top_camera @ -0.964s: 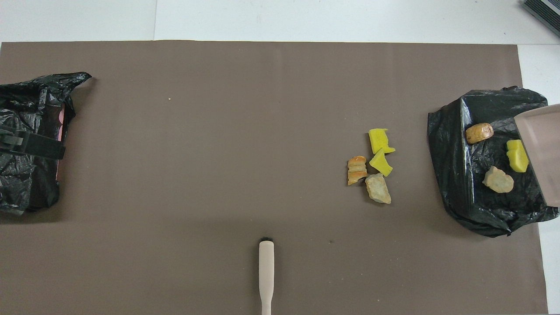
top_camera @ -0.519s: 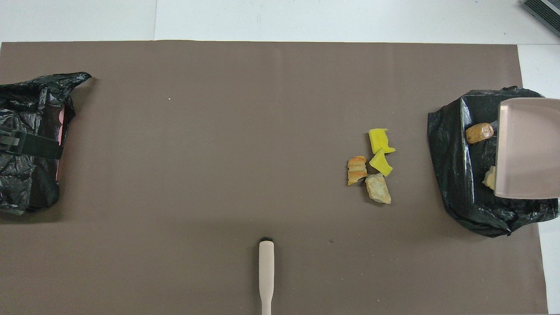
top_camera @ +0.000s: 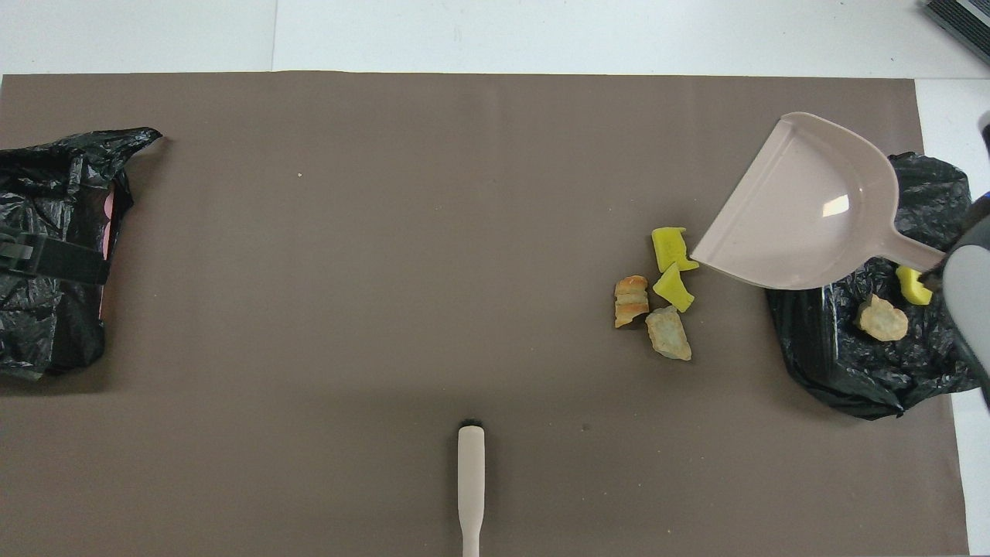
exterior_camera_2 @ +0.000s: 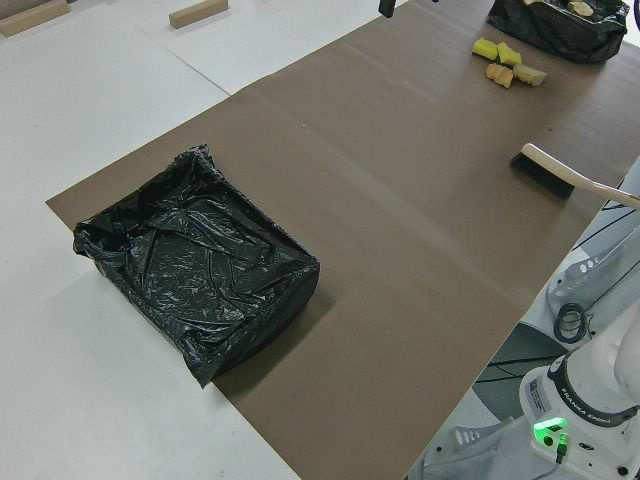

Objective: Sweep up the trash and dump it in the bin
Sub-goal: 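Carry the empty dustpan back to the table center with the right gripper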

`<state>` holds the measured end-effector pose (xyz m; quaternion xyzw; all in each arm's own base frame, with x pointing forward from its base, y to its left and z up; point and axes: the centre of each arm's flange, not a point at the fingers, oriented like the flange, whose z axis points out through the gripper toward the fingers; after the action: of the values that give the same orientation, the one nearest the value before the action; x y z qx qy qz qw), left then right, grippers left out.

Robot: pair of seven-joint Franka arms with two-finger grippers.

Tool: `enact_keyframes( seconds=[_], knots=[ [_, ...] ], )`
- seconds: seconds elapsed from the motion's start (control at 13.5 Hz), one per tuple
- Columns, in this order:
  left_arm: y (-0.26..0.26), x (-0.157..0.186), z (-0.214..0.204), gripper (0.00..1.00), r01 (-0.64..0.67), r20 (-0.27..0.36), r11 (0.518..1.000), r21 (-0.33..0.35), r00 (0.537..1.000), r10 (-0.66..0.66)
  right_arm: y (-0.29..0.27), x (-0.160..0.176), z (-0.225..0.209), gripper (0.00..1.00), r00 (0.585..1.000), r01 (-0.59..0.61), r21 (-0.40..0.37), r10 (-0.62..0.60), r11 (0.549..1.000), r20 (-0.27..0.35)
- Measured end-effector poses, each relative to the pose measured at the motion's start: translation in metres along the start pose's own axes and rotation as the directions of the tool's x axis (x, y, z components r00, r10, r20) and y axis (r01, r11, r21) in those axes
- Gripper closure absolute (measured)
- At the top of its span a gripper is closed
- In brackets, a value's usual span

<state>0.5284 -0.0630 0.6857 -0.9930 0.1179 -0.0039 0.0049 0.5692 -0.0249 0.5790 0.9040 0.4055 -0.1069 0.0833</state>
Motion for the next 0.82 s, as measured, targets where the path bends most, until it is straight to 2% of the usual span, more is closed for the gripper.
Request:
enact_keyframes(
  seconds=[0.15, 0.37, 0.59, 0.82],
  knots=[
    [-0.001, -0.001, 0.001, 0.0, 0.005, 0.005, 1.0, -0.001, 1.0, -0.005, -0.042, 0.042, -0.012, 0.67, 0.988, -0.15, 0.027, 0.151, 0.988, -0.033],
    [-0.001, -0.001, 0.001, 0.0, 0.02, 0.007, 1.0, -0.001, 1.0, -0.02, -0.099, 0.097, -0.019, 0.67, 0.939, -0.334, 0.092, 0.34, 0.938, -0.059],
    [-0.001, -0.002, 0.002, 0.0, 0.022, 0.013, 1.0, -0.001, 1.0, -0.022, -0.146, 0.161, -0.006, 0.67, 0.864, -0.486, 0.14, 0.499, 0.862, -0.069],
    [-0.003, -0.005, 0.001, 0.0, 0.027, 0.014, 1.0, -0.002, 1.0, -0.027, -0.186, 0.224, 0.022, 0.67, 0.774, -0.608, 0.204, 0.631, 0.767, -0.063]
  ],
)
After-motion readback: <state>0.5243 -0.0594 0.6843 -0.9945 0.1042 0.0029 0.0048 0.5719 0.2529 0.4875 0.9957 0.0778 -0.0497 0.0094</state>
